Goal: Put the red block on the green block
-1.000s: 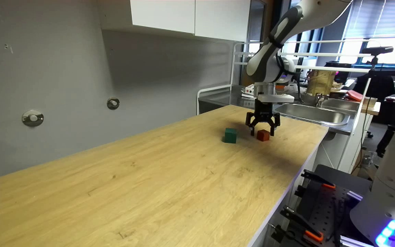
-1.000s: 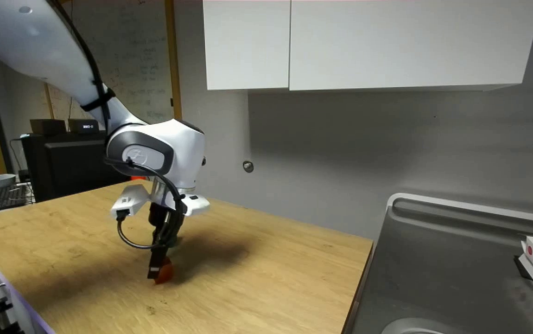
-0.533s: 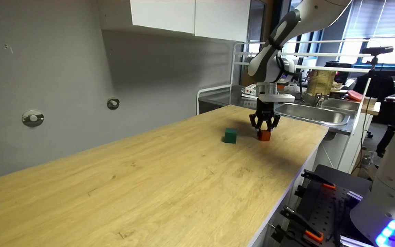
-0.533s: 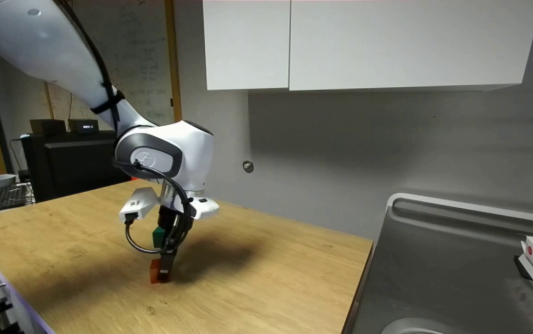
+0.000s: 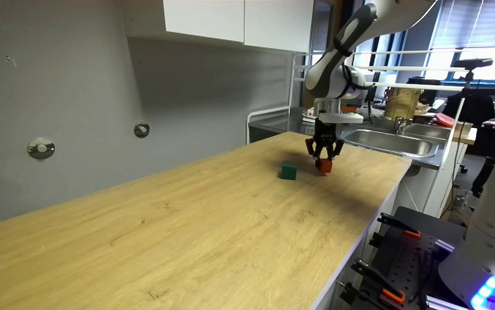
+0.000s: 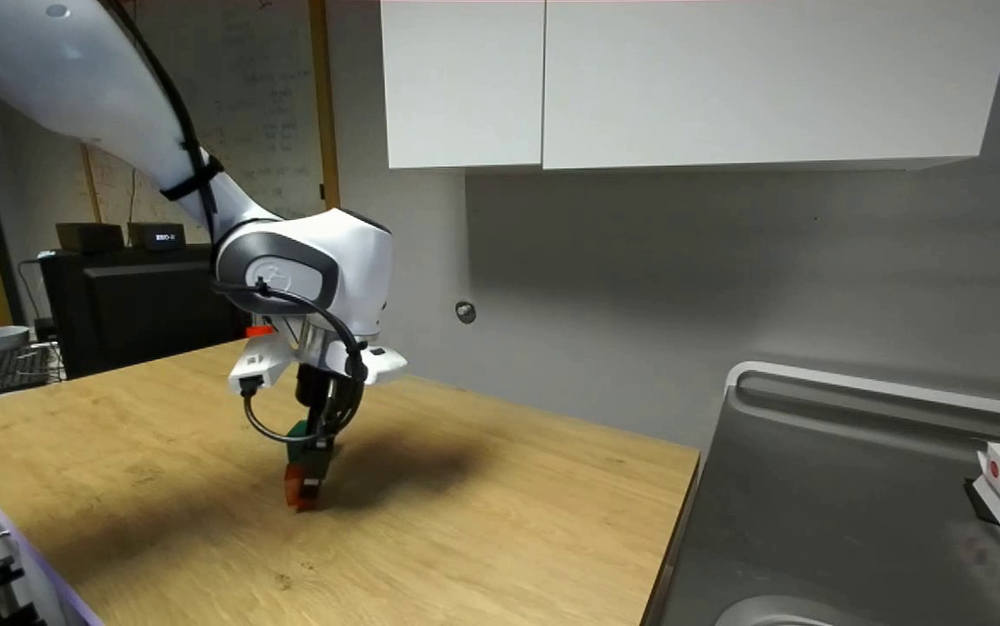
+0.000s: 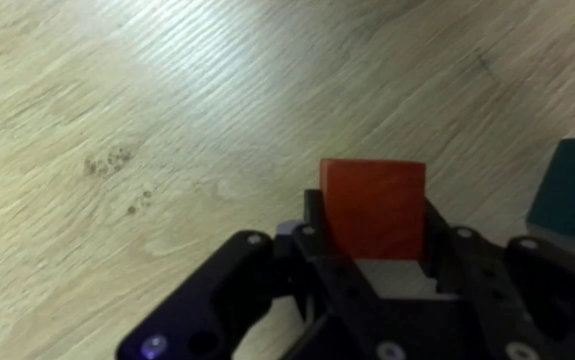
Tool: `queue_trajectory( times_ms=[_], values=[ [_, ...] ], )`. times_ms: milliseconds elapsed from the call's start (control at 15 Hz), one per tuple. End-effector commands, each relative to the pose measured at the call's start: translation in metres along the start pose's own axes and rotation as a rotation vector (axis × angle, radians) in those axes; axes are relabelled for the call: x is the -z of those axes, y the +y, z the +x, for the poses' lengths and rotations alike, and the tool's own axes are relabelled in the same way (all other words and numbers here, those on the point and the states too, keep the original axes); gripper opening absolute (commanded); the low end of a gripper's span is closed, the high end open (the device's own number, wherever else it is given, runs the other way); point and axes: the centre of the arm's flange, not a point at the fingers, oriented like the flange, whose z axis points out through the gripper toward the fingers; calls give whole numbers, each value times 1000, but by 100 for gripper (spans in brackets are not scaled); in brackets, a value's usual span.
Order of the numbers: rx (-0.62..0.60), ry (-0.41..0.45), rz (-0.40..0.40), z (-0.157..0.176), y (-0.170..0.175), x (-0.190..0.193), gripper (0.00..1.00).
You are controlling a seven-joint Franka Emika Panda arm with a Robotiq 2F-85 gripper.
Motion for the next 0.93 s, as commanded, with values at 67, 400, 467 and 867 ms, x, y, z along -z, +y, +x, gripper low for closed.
queue_trajectory(
  times_ms=[67,400,467,867],
  values=[
    [103,56,-22,-27,-43,59,18],
    [201,128,-42,-37,-87,112,18],
    [218,137,-45,-38,-97,121,18],
    [298,146,-61,-28,-150,135,18]
  ],
)
